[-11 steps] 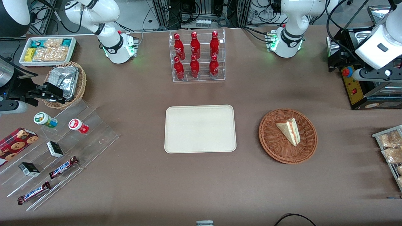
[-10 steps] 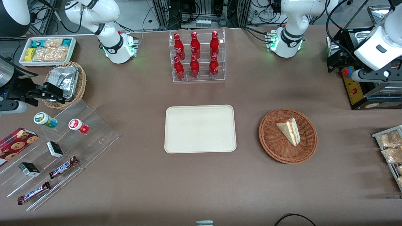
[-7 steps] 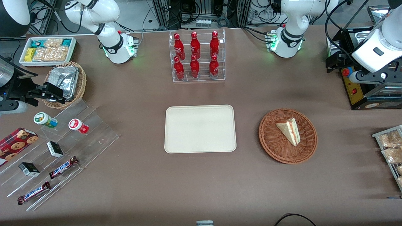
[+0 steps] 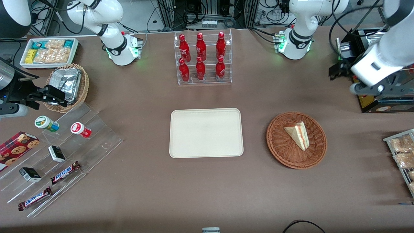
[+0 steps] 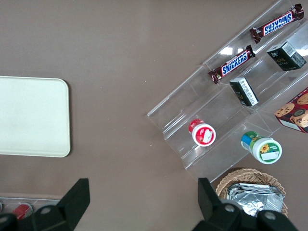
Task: Place sandwich from basket to tray
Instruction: 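Move the left gripper over the wrapped sandwich in the wicker basket, then lower the left gripper around the sandwich and close it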
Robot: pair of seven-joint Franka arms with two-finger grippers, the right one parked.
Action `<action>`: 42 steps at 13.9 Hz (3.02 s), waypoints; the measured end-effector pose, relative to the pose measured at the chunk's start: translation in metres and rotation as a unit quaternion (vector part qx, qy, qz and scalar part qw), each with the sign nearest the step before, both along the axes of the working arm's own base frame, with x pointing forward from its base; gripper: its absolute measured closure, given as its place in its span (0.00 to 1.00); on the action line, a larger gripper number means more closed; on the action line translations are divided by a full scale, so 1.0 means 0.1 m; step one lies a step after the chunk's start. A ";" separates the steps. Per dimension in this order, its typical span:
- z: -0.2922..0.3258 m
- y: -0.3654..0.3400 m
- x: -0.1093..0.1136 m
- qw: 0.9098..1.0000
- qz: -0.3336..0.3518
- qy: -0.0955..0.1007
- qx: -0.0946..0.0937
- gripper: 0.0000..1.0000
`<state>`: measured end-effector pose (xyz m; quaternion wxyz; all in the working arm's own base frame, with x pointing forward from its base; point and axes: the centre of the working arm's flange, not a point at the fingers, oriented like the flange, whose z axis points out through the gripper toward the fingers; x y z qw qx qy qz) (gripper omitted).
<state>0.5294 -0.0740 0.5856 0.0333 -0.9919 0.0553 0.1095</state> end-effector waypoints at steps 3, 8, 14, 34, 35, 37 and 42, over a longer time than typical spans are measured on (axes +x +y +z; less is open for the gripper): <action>-0.67 -0.04 0.04 1.000 0.021 -0.022 0.002 0.00; -1.46 -0.05 -0.01 0.998 0.028 -0.061 -0.004 0.00; -2.19 -0.05 -0.07 0.982 0.154 -0.110 -0.003 0.00; -3.26 -0.28 0.09 0.958 0.267 -0.107 -0.001 0.44; -3.26 -0.28 0.09 0.958 0.267 -0.108 -0.001 0.53; -3.22 -0.28 0.10 0.958 0.265 -0.108 0.000 0.68; -2.88 -0.25 0.08 0.966 0.238 -0.094 0.035 0.84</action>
